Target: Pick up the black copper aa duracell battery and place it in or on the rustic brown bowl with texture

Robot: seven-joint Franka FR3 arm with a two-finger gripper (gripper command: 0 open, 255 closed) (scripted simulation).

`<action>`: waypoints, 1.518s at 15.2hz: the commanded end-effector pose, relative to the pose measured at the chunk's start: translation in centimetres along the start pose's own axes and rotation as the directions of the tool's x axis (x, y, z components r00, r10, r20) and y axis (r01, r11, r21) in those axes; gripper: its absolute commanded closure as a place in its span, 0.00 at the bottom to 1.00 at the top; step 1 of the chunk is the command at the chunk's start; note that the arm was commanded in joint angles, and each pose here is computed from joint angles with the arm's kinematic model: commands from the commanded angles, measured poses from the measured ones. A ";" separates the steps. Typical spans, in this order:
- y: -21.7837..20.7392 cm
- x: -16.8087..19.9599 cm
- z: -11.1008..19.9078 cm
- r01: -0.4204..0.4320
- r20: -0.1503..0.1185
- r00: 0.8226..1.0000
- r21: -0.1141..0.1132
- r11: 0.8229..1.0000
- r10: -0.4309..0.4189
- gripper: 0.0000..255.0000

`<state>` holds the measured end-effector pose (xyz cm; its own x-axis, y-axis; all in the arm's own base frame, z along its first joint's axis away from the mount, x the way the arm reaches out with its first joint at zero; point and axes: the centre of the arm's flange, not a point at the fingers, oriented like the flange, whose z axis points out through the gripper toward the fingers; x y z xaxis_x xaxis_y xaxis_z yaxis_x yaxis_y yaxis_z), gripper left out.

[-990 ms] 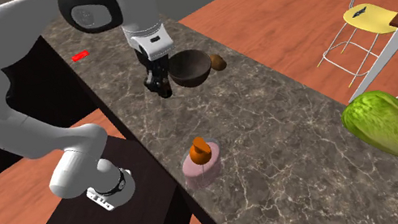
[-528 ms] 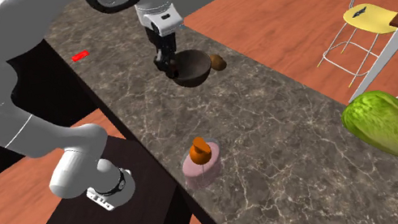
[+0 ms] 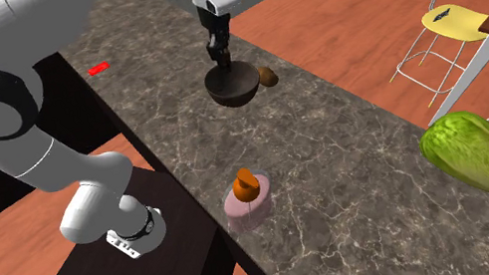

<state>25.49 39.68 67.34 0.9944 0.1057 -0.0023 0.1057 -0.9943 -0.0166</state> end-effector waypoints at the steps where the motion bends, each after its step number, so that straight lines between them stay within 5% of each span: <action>1: -2.7 -0.2 -0.2 -0.001 0.000 1.000 0.002 1.000 0.001 1.00; 16: -4.0 -0.1 7.3 -0.001 0.000 1.000 0.002 1.000 0.001 1.00; 23: -4.0 -0.1 7.3 -0.001 0.000 1.000 0.002 1.000 0.001 1.00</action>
<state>24.97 43.72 60.07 0.9945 0.1043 -0.0024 0.1043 -0.9944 -0.0186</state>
